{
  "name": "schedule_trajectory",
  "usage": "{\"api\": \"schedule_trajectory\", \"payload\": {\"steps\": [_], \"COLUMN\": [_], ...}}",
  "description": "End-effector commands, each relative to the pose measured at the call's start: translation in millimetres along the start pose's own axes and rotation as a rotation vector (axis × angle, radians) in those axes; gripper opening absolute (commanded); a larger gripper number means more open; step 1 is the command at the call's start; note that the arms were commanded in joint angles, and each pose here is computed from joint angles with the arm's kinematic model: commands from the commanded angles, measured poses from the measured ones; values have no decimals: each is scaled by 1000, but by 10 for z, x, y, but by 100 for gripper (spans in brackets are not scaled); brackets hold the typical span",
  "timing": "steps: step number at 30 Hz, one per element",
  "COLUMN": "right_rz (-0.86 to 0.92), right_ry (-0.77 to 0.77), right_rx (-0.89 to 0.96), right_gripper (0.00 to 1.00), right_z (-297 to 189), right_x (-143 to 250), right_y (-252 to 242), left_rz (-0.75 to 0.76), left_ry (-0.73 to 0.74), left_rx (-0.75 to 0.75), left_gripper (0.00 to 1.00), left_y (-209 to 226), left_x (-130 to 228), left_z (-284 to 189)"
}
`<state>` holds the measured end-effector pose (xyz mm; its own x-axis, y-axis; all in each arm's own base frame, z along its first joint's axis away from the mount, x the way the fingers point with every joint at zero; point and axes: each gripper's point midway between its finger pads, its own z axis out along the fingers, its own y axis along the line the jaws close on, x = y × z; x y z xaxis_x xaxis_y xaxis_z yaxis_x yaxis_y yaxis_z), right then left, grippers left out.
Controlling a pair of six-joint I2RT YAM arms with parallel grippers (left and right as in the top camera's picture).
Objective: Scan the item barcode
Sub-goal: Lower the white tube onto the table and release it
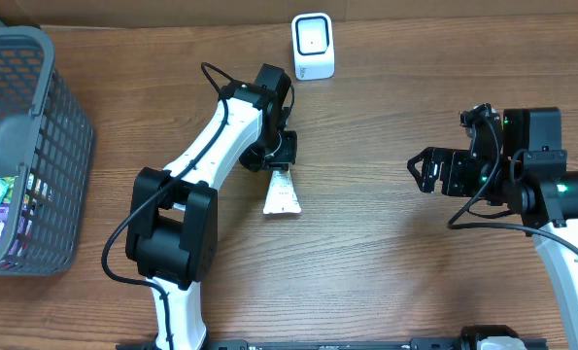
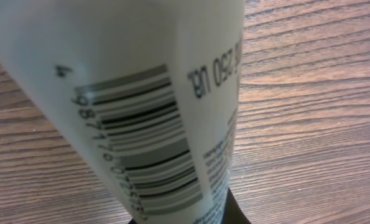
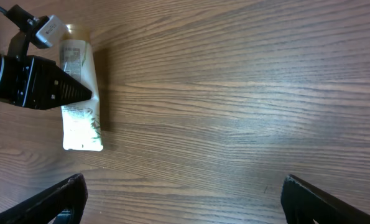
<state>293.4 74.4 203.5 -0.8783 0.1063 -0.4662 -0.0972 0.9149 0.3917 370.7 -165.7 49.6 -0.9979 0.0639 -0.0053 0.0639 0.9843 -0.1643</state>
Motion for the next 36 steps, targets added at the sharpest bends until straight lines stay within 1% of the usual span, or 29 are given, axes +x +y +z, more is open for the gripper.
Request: {"api": "schedule_trajectory", "payload": {"steps": [1,36], "right_rz": [-11,-2], "right_ry": [-17,7], "right_rx": [-3,1], "right_gripper": [100,100], "right_z": [-43,-42], "right_x": [-57,2], "right_y": [36,26], "left_rz": [-1,-3], "left_ry": [-13,-3], "left_rx": [1,0], "left_gripper": [4,4], "left_y": [-58,-53], "left_x": [3,27], "left_z": [-35,-33]}}
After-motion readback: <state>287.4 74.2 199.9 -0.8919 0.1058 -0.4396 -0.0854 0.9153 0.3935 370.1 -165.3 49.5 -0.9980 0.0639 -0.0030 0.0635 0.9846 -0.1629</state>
